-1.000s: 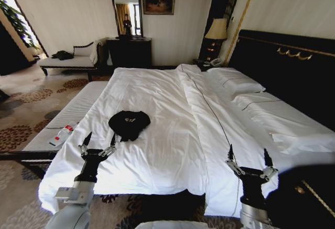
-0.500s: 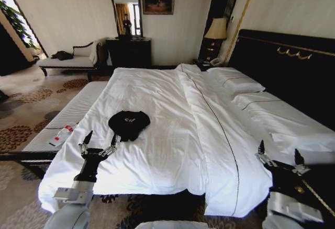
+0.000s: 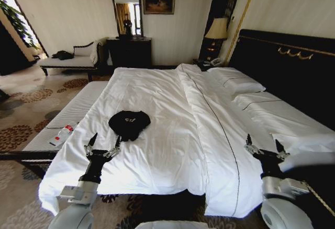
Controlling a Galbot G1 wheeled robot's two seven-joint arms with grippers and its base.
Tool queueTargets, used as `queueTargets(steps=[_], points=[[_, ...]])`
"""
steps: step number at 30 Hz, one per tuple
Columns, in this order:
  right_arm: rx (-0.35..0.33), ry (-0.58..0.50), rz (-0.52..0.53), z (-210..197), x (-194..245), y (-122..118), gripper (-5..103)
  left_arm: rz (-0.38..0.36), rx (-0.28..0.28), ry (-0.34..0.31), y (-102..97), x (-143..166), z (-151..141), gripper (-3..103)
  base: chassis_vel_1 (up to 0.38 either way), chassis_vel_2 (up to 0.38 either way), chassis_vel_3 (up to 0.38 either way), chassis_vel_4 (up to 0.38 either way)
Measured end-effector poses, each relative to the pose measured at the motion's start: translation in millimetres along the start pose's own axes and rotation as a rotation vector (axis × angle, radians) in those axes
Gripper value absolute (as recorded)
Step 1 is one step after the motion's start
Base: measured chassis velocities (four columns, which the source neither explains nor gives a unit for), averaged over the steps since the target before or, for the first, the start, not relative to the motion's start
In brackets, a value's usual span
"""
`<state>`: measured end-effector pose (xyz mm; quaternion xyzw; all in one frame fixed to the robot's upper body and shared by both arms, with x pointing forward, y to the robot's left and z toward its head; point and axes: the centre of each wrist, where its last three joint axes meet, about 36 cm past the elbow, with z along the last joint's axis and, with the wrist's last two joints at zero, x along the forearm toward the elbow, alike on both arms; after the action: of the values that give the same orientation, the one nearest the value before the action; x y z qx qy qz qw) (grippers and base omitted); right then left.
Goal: Fold the clothes on the bed.
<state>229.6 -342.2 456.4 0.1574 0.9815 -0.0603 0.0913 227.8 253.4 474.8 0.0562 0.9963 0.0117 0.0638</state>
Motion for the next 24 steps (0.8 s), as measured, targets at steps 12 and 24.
queueTargets(steps=[12,24], points=[[0.091,-0.103,-0.143,-4.4,10.8,-2.0,100,0.040,0.010,0.021,-16.0,1.8,1.3,100,0.000,0.000,0.000,0.000],[0.104,-0.082,-0.158,11.4,24.9,9.9,100,0.031,0.000,0.003,-10.9,-0.8,4.2,100,0.000,0.000,0.000,0.000]])
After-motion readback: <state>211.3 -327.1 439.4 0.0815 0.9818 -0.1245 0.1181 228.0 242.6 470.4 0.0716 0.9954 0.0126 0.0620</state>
